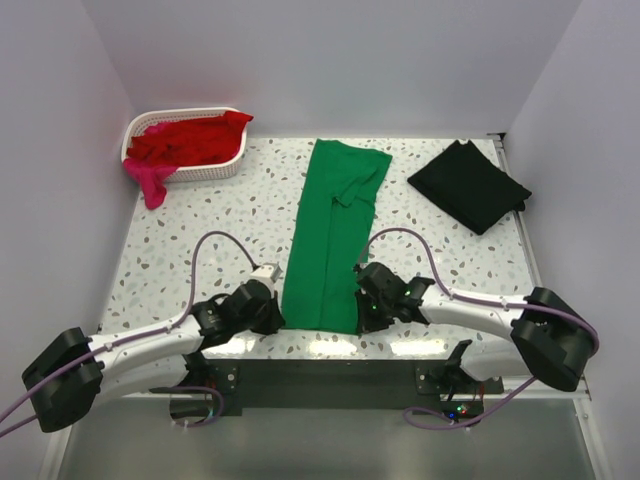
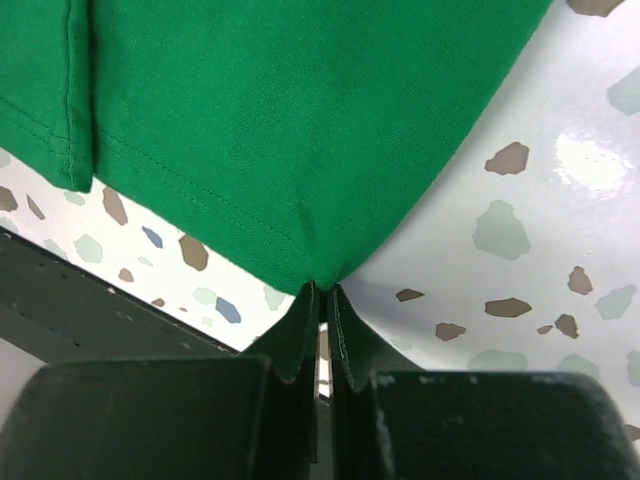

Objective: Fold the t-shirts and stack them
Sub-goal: Fold the tshirt

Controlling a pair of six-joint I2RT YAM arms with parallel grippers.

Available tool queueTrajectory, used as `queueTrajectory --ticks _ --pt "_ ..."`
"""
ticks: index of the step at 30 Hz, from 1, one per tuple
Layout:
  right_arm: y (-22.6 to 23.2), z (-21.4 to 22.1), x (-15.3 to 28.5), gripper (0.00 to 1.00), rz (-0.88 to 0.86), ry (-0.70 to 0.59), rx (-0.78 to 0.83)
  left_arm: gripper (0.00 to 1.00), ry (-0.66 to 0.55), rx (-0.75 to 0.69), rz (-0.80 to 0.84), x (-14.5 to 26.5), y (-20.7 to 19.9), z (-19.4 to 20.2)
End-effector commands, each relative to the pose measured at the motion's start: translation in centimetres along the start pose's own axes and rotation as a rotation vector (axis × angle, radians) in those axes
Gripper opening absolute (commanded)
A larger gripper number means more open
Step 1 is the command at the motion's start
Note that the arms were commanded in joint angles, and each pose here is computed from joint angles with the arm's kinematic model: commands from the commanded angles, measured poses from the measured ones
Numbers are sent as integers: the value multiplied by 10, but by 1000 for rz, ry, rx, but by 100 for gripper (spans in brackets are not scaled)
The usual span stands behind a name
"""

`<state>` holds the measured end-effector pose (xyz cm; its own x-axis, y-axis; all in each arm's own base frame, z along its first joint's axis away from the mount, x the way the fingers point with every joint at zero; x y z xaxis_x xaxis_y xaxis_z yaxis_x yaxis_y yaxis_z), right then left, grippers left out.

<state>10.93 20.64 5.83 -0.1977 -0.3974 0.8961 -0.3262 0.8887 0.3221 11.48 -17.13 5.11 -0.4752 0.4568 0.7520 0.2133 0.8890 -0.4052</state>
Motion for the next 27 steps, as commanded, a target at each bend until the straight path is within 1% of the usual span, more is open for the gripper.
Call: queueTrajectory --ticks 1,5,8,13,16,21,24,27 --pt "-6 2 3 0 30 -32 -17 0 5 18 52 -2 -5 5" --pt "-6 2 11 0 26 -54 -29 0 -26 36 67 1 -9 2" --pt "-6 3 19 0 7 -83 -42 0 -80 38 80 4 -16 -5" --pt "-7 1 24 0 -1 -122 -49 0 -135 38 107 4 -29 -13" --pt "-8 -9 30 0 14 -204 -58 0 -200 67 147 3 -37 -22" --pt "-10 -29 39 0 48 -338 -70 0 -278 103 147 2 -39 -33" --pt "-7 -43 40 0 67 -383 -50 0 -318 108 147 3 -43 -43" --pt "-3 -58 36 0 102 -399 -21 0 -329 96 121 -1 -43 -47"
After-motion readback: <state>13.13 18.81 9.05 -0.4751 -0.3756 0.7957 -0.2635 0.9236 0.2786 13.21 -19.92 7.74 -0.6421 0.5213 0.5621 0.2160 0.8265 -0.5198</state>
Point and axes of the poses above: each gripper's point midway between its finger pads, its own x axis back along the fingers, its own y axis along the line the jaws close on, z = x × y, the point moved 5 cm from there along x, back along the fingers, and after that the axes turned 3 degrees about x, right-handed, at the moved point
